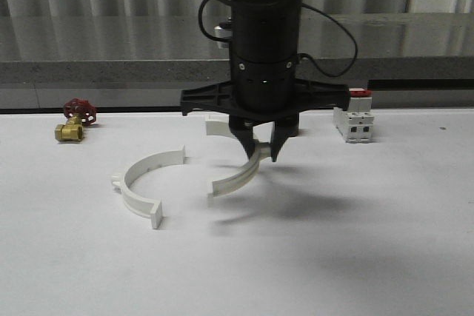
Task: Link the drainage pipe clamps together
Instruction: 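Lift the second clamp half with the right gripper toward the first half, then lower the held half against the first half, aligning the flanged ends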
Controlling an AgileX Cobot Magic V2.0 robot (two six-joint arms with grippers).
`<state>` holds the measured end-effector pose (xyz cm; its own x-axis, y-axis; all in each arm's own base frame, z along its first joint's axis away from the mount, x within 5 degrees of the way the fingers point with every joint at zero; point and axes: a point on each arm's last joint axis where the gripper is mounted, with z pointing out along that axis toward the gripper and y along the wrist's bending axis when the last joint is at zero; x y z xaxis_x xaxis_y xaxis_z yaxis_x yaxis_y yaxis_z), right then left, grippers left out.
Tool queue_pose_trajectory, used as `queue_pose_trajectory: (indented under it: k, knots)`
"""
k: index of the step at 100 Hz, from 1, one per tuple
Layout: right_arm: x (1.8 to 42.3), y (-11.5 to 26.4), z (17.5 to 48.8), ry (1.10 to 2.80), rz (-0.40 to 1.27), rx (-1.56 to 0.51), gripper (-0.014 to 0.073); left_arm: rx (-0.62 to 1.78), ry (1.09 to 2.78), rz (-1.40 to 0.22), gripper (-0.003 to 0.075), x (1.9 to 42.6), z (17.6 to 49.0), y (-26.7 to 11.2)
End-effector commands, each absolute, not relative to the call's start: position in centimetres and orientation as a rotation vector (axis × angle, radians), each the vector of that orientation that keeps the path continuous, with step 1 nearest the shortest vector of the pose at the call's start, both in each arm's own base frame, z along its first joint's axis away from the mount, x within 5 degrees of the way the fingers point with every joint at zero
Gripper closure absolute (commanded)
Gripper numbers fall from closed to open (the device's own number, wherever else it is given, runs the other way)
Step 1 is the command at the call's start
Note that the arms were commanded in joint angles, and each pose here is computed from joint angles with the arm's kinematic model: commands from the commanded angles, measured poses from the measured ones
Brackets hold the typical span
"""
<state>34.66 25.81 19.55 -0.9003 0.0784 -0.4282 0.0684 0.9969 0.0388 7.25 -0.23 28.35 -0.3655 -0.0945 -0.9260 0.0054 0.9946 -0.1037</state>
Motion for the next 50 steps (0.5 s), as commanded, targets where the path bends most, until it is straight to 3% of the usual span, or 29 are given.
queue_pose_trajectory:
  k: [1, 50]
  knots:
    - [35.1, 26.2, 22.9, 2.598, 0.096, 0.123, 0.0497, -0.055, 1.846, -0.121, 0.0741, 7.4, 29.8, -0.3]
    - [35.5, 27.3, 21.2, 2.642, 0.156, 0.164, 0.0497, -0.055, 1.846, -0.121, 0.0741, 7.4, 29.8, -0.3]
